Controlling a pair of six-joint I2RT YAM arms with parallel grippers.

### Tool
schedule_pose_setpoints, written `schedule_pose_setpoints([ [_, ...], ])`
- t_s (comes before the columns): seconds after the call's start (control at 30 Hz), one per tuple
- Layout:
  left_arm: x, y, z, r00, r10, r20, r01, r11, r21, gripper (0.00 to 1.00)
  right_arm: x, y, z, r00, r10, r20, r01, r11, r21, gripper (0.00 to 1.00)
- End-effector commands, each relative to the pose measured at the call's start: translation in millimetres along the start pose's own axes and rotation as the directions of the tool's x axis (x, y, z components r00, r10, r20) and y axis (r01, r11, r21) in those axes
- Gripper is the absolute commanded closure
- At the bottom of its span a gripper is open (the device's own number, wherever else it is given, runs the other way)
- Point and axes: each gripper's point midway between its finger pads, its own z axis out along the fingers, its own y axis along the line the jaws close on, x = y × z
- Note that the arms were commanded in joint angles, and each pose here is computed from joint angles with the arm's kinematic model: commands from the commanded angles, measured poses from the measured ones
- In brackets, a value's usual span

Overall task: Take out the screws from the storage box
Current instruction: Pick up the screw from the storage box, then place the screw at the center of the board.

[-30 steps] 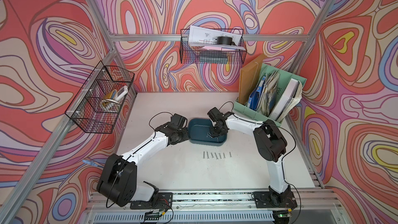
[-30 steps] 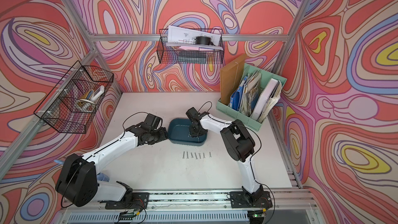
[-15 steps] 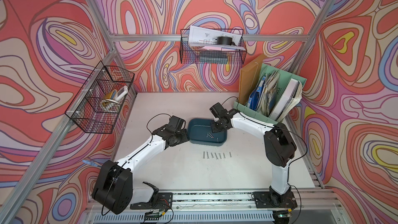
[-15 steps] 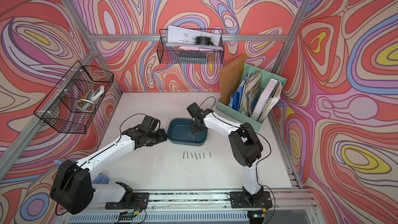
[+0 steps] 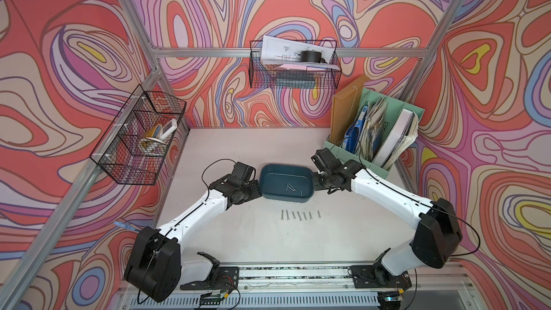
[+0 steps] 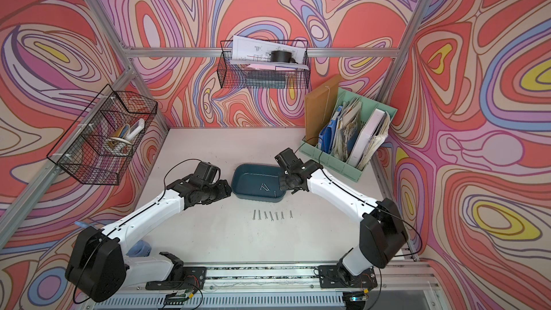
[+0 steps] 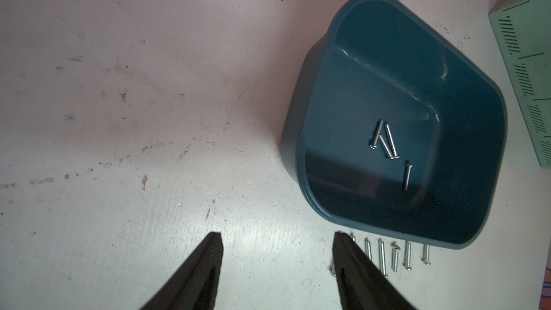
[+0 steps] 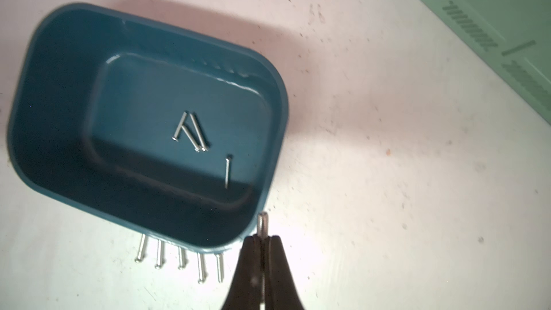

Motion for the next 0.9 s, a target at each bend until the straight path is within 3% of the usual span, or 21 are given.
schedule_pose_setpoints([
  [0.0, 4.8, 0.6, -1.8, 1.000, -0.002, -0.009, 0.002, 1.000, 0.020, 0.36, 35.7, -26.0, 4.9, 0.997, 0.056, -0.055, -0.051, 0.996, 0.080, 0.95],
  [0.43, 11.7, 5.7, -3.0, 1.000, -0.026, -0.010, 0.026, 0.999, 0.026, 0.36, 88.8, -17.7, 70.9, 0.980, 0.103, -0.168, -0.101, 0.995, 0.021, 0.92],
  [0.87, 12.4, 7.5, -1.6, 1.000, -0.026, -0.013, 0.026, 1.000, 0.016, 0.36, 111.1, -24.1, 85.2, 0.966, 0.121, -0.230, -0.112, 0.992, 0.056, 0.81],
])
